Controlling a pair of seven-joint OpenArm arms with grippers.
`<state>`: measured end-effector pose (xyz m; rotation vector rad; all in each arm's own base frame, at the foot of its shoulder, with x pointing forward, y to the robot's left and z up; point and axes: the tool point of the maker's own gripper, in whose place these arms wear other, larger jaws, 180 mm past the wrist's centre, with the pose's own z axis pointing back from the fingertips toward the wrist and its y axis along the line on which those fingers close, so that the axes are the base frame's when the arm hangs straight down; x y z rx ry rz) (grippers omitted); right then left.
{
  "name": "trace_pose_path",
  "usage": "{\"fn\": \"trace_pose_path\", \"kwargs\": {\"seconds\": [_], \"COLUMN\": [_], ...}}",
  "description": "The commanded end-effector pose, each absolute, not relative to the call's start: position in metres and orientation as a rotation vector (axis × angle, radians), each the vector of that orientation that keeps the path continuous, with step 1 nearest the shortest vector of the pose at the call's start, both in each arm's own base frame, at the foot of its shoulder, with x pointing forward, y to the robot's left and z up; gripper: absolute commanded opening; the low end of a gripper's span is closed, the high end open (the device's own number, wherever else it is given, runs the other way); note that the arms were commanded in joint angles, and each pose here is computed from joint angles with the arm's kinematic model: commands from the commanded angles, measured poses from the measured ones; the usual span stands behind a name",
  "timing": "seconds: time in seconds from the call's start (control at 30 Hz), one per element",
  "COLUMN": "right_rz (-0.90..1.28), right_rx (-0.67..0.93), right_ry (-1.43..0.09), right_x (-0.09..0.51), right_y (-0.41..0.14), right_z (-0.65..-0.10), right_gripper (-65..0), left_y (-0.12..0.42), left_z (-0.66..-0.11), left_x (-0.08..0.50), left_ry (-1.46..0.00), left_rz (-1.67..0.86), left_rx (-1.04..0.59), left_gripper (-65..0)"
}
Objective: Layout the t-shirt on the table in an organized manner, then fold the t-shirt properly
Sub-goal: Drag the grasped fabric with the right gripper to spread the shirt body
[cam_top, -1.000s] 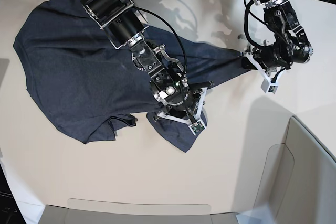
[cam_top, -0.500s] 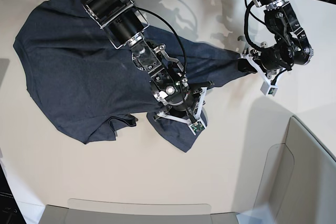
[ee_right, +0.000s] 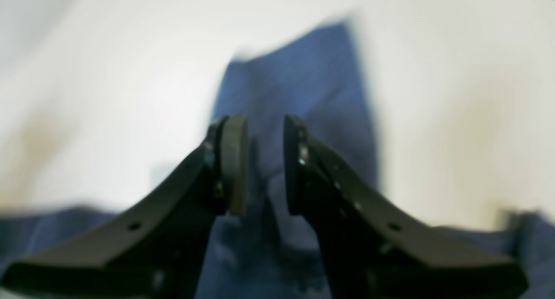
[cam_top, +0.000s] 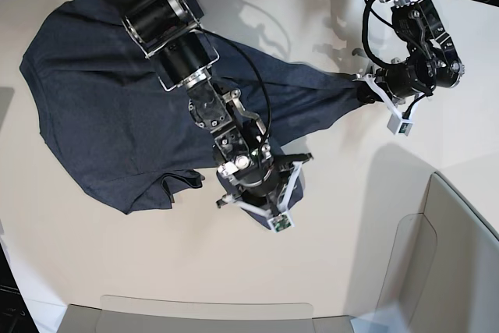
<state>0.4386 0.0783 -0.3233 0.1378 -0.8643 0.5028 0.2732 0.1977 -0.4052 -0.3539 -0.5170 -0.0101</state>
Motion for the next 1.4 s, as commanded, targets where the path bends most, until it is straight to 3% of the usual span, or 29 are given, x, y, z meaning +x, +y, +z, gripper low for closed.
{"fn": "trace_pose_path", "kwargs": {"seconds": [0.0, 0.33, 0.8, 1.03, 1.37], "right_rz": [0.479, 0.354, 0.513, 0.536, 0.542], "right_rx": [0.149, 0.079, 0.062, -0.014, -0.046], "right_ry": [-0.925, -0.971, -0.909, -0.722, -0.764], "right_x": [0.453, 0.488, 0.455, 0.449, 0.472], "right_y": [0.079, 0.027, 0.063, 0.039, 0.033], "right_z": [-0.299, -0.277, -0.348, -0.408, -0.393], "right_gripper": [-52.1, -51.8, -51.6, -52.0, -51.8], "left_y": [0.204, 0.218, 0.225, 0.233, 0.247], "left_z": [-0.418, -0.443, -0.445, -0.446, -0.439], "left_x": [0.253, 0.204, 0.196, 0.190, 0.178], "left_ry": [-0.417, -0.343, -0.343, -0.331, -0.378], "left_rz": [-0.025, -0.008, -0.004, -0.004, -0.024], "left_rx": [-0.312, -0.278, -0.263, -0.247, -0.196], "left_gripper": [-65.0, -65.0, -65.0, -65.0, -65.0]}}
